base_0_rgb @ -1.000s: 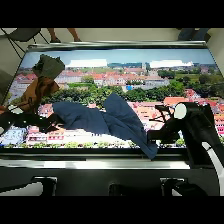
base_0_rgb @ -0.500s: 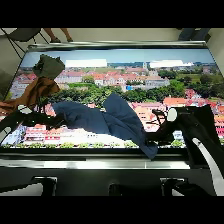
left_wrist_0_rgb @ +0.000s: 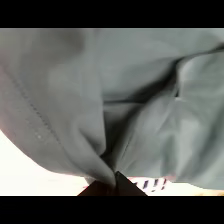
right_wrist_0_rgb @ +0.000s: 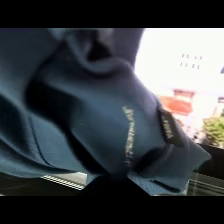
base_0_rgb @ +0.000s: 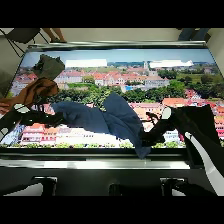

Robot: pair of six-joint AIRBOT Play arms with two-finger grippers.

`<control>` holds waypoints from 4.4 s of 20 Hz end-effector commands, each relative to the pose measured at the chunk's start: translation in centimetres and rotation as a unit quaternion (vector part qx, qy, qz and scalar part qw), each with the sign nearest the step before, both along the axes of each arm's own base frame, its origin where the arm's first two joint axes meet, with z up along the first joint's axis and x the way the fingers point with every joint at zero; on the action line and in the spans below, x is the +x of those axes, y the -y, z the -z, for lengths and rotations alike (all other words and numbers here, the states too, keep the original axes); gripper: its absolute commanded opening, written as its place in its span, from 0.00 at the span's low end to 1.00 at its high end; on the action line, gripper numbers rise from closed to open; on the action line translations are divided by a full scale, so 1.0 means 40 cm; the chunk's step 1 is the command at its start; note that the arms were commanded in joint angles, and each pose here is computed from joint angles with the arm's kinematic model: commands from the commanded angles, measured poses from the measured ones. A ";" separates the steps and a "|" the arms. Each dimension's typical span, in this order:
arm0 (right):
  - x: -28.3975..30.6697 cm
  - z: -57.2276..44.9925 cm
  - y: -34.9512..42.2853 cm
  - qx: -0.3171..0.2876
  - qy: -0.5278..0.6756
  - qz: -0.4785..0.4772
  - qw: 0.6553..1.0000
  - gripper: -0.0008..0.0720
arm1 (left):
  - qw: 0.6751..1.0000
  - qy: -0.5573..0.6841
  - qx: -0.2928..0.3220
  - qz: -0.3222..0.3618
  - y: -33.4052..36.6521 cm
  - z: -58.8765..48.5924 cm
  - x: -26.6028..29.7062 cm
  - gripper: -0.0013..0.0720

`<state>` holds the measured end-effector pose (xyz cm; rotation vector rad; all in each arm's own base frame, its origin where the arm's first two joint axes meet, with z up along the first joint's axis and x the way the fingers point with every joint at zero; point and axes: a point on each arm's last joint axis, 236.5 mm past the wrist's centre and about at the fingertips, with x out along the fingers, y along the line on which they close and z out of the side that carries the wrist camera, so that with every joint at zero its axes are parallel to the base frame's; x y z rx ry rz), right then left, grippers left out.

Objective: Fold the shirts.

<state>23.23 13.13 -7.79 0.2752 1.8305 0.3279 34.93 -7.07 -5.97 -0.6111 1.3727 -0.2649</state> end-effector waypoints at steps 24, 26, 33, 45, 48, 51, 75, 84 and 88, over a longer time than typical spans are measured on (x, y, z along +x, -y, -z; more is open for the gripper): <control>-0.009 -1.177 0.442 -0.220 0.588 0.208 0.750 0.07 | 0.846 0.485 0.213 -0.061 -0.109 -1.071 -0.246 0.06; -0.026 -1.033 0.435 -0.257 0.480 0.159 0.824 0.07 | 0.873 0.437 0.210 -0.052 -0.114 -0.962 -0.216 0.06; -0.027 -0.892 0.398 -0.252 0.410 0.113 0.869 0.07 | 0.913 0.349 0.210 -0.006 -0.100 -0.752 -0.268 0.06; -0.085 -0.855 0.383 -0.228 0.402 0.143 0.875 0.07 | 0.934 0.269 0.233 -0.009 -0.127 -0.660 -0.372 0.06; 0.026 -0.587 0.334 -0.239 0.284 0.083 0.925 0.07 | 0.962 0.176 0.208 -0.008 -0.141 -0.410 -0.259 0.06; 0.206 -0.342 0.274 -0.215 0.272 0.083 0.934 0.07 | 0.974 0.137 0.177 -0.041 -0.151 -0.218 -0.118 0.06; 0.260 -0.231 0.495 -0.119 0.167 0.255 0.945 0.64 | 0.986 -0.165 0.014 -0.021 -0.162 0.084 -0.319 0.66; 0.198 -0.165 0.478 -0.114 0.126 0.231 0.958 0.64 | 0.985 -0.162 -0.024 -0.049 -0.108 0.139 -0.334 0.54; 0.192 -0.117 0.435 -0.081 0.115 0.240 0.961 0.64 | 0.986 -0.159 -0.022 -0.046 -0.104 0.139 -0.330 0.07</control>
